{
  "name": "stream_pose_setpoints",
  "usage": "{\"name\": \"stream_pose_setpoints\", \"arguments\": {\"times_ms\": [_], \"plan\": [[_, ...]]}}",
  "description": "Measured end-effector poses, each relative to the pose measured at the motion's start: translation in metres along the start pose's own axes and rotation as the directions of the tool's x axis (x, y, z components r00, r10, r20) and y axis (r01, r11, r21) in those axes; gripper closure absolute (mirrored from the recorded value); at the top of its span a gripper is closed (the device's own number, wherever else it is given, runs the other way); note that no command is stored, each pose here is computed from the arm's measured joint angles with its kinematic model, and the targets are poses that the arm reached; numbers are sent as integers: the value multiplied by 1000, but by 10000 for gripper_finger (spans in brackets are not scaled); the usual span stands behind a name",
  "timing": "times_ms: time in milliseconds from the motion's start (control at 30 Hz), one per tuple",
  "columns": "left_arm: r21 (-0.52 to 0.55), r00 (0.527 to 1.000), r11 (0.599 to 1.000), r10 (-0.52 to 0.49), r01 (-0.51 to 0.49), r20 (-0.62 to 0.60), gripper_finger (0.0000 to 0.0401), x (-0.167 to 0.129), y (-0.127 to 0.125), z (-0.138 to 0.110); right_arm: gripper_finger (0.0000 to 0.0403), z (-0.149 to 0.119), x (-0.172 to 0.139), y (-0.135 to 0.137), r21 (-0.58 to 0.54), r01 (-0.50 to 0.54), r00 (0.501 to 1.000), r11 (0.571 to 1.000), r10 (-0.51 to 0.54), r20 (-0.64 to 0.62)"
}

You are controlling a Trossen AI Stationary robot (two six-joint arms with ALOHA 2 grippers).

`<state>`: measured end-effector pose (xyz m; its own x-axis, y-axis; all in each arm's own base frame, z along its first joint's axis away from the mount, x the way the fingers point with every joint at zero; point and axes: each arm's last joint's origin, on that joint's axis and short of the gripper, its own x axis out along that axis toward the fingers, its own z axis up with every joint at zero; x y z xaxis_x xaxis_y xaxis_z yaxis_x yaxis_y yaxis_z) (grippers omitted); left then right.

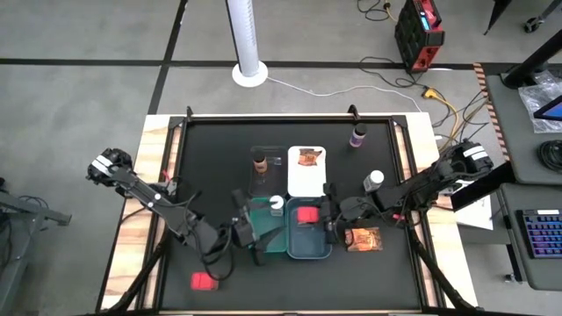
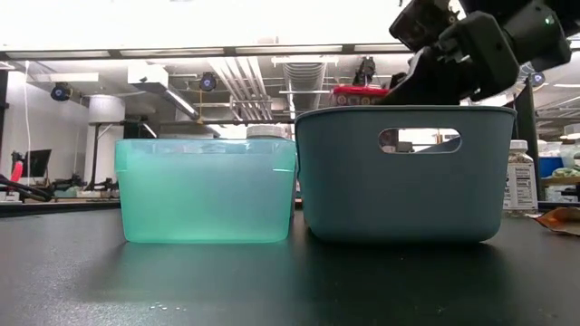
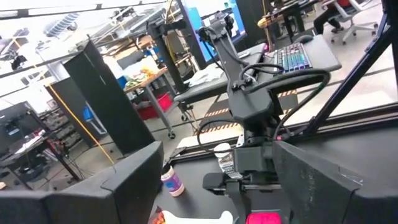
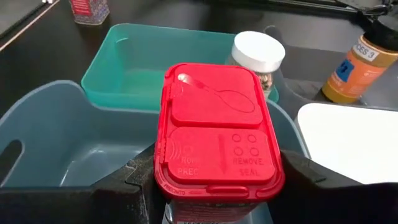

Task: Sort spices by type
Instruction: Put the top red seasoning can into the blue bin

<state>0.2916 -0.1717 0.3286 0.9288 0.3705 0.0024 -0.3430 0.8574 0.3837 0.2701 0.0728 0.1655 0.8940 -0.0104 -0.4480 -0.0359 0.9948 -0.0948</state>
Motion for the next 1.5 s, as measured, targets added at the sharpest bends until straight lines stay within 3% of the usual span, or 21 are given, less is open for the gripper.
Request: {"name": "stream_pose_setpoints", "arguments": {"times_ms": [967,1233,1500], "plan": [[-22,1000,1000,-3,3,-11,116,0,-1,-2,206,-21,13,-2,-30,13,999,999,-15,-52],[-22,1000,1000,-4,3,-12,116,0,-1,-2,104,-20,13,-3,-29,22,999,999,-23,-46],[-25,1000,1000,-5,5,-15,116,0,-2,-3,117,-9,3,-5,-19,24,1000,1000,-25,-11]]}}
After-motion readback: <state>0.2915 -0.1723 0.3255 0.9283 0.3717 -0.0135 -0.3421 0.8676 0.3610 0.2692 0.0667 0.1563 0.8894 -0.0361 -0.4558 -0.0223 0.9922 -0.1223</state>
